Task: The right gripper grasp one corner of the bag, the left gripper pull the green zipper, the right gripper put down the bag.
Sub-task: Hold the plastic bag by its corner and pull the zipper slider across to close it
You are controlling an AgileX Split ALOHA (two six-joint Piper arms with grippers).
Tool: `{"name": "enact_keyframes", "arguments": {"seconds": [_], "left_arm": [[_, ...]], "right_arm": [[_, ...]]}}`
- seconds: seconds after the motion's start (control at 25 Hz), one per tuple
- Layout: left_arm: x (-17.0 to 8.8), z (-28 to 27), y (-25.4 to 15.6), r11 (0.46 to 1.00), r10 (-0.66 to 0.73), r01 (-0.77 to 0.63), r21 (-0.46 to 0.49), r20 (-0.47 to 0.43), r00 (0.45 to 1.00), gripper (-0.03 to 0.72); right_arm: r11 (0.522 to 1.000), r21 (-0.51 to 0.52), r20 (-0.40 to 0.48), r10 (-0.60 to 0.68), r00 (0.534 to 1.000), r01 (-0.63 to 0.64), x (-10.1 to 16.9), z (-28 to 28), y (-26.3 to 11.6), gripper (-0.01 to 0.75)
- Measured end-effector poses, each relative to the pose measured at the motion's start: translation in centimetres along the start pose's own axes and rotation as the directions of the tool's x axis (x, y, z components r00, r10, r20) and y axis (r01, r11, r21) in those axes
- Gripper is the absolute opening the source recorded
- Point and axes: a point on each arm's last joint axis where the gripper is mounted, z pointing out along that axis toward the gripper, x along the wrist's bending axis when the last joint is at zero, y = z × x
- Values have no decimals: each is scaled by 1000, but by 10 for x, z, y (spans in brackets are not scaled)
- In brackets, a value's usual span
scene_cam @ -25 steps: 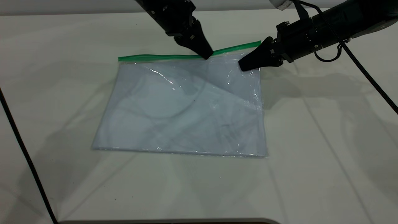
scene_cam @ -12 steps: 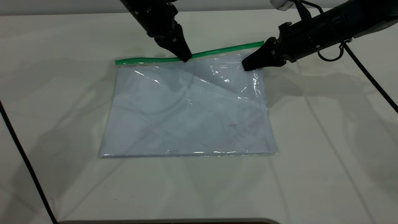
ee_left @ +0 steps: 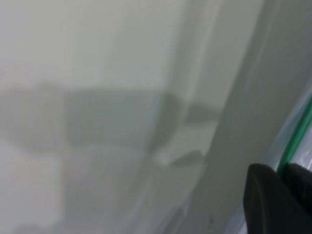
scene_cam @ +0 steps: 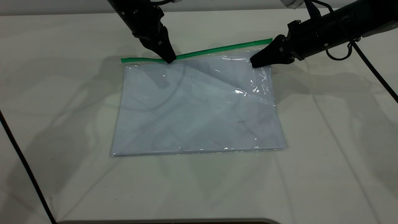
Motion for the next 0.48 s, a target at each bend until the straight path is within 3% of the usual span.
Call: {"name": "enact_keyframes", "arguments": {"seconds": [0.48], "left_arm": [[26, -15, -31, 996, -46, 51, 69, -68, 997, 66]], "right_arm": [[1000, 1, 22, 4, 1000, -4, -2, 0, 0, 35]]}}
